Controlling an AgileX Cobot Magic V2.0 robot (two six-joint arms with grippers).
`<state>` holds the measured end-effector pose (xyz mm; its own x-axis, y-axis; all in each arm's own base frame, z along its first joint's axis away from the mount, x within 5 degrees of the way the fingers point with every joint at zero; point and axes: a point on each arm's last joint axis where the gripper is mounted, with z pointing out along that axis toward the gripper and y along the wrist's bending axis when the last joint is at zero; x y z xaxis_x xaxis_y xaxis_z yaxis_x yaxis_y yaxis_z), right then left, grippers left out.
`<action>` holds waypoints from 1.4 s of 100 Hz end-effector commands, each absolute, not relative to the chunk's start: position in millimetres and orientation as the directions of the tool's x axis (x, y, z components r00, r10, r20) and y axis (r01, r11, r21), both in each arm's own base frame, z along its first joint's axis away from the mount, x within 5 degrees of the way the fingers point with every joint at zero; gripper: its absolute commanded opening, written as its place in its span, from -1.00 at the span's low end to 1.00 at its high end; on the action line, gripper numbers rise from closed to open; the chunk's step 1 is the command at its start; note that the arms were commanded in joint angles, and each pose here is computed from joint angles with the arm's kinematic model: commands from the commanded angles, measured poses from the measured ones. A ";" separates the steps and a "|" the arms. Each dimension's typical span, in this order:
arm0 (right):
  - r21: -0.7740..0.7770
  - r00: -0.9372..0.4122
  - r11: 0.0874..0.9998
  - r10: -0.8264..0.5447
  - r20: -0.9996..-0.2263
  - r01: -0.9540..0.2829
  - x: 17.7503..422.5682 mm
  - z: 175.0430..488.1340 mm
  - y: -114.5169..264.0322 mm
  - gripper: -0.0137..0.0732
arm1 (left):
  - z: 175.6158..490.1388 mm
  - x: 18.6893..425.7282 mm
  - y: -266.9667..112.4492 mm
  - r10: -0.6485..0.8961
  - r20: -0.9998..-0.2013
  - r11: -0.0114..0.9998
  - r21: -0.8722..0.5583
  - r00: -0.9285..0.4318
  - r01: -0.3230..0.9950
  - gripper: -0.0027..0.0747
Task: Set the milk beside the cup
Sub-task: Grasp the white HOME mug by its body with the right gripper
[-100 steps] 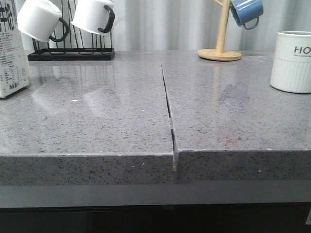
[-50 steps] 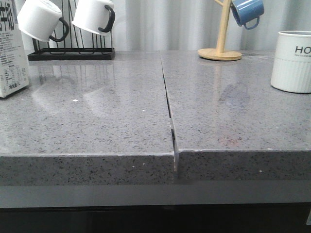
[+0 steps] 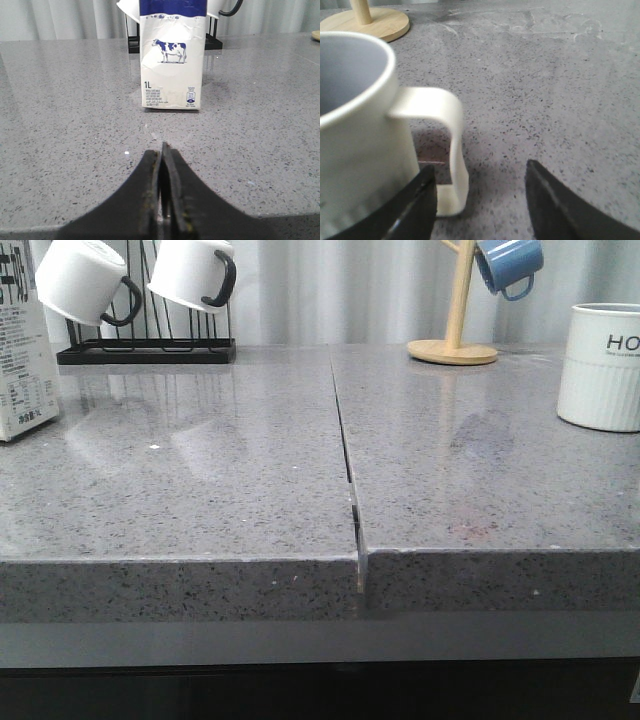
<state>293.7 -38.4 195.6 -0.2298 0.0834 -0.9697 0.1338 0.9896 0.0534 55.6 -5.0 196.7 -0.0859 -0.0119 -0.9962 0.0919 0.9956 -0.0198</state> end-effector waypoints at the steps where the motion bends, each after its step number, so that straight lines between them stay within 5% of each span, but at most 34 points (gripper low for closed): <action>1: 0.054 -0.090 0.990 0.066 -0.994 0.131 308.7 217.9 -41.3 0.27 | 192.2 55.1 -5.4 -0.030 -0.999 0.995 -0.032 -0.015 0.098 -0.99; 16: 0.051 -0.082 0.990 0.062 -0.995 0.130 323.3 218.0 -43.3 0.19 | 192.2 55.1 -5.4 -0.030 -0.999 0.995 -0.032 -0.015 0.098 -0.99; 36: 0.051 -0.094 0.990 0.063 -0.994 0.131 326.2 215.0 -43.7 -0.63 | 192.2 55.1 -5.4 -0.030 -0.999 0.995 -0.032 -0.015 0.098 -0.99; 46: 0.050 -0.088 0.990 0.062 -0.994 0.130 326.3 215.5 -43.6 -0.85 | 192.2 55.1 -5.4 -0.030 -0.999 0.995 -0.032 -0.015 0.098 -0.99; 74: 0.046 -0.056 0.995 0.051 -0.997 0.092 325.8 223.4 -32.7 -0.84 | 192.2 55.1 -5.4 -0.030 -0.999 0.995 -0.032 -0.015 0.098 -0.99; 115: 0.129 -0.041 0.982 0.125 -0.991 -0.139 311.2 247.2 63.1 -0.75 | 192.2 55.1 -5.4 -0.030 -0.999 0.995 -0.032 -0.015 0.098 -0.99; 140: 0.069 -0.072 0.957 0.051 -0.996 -0.283 311.6 247.1 115.1 -0.62 | 192.2 55.1 -5.4 -0.030 -0.999 0.995 -0.032 -0.015 0.098 -0.99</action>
<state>307.9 102.3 220.4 -0.2007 0.0340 -0.9791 -0.2443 0.9661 0.0836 55.6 -5.0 196.7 -0.0859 -0.0119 -0.9962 0.0919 0.9956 -0.0198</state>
